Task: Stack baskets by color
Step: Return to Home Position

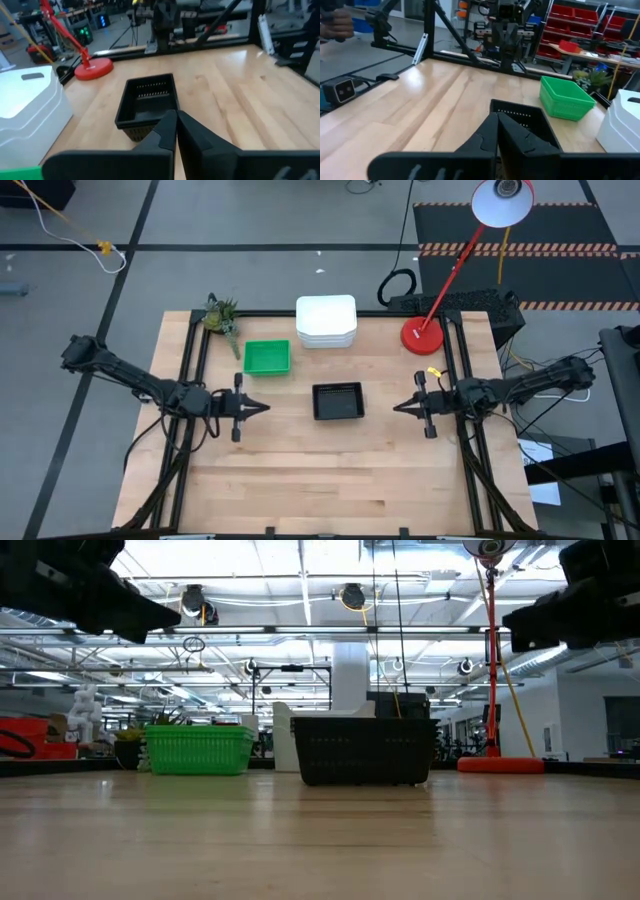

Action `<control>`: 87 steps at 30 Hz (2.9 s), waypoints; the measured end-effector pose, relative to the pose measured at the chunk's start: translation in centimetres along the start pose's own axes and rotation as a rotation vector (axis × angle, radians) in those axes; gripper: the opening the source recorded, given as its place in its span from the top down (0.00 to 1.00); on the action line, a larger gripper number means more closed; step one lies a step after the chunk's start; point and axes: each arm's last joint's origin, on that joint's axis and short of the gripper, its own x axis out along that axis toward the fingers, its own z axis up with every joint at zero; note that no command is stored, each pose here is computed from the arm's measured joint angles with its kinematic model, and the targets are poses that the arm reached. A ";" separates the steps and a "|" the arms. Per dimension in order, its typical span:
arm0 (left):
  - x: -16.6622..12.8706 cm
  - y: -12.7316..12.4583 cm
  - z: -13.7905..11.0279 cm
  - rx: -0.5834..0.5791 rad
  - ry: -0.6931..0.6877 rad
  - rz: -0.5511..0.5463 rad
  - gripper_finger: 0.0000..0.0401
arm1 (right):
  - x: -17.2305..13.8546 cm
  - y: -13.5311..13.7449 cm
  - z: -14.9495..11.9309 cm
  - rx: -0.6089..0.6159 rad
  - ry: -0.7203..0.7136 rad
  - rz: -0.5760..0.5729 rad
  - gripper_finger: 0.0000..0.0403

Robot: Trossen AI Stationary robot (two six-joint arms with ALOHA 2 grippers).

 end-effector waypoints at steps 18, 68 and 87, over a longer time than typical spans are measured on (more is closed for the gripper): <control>-2.5 0.7 -2.6 -0.020 -0.106 -0.032 0.99 | -0.6 -0.8 0.5 -0.013 -0.123 -0.021 1.00; -3.1 0.9 -2.4 -0.004 -0.144 -0.029 0.99 | -2.7 -0.9 0.6 -0.027 -0.184 -0.057 1.00; -2.9 1.4 -3.3 0.005 -0.132 -0.006 0.99 | -2.6 -1.2 -0.2 -0.016 -0.107 -0.087 1.00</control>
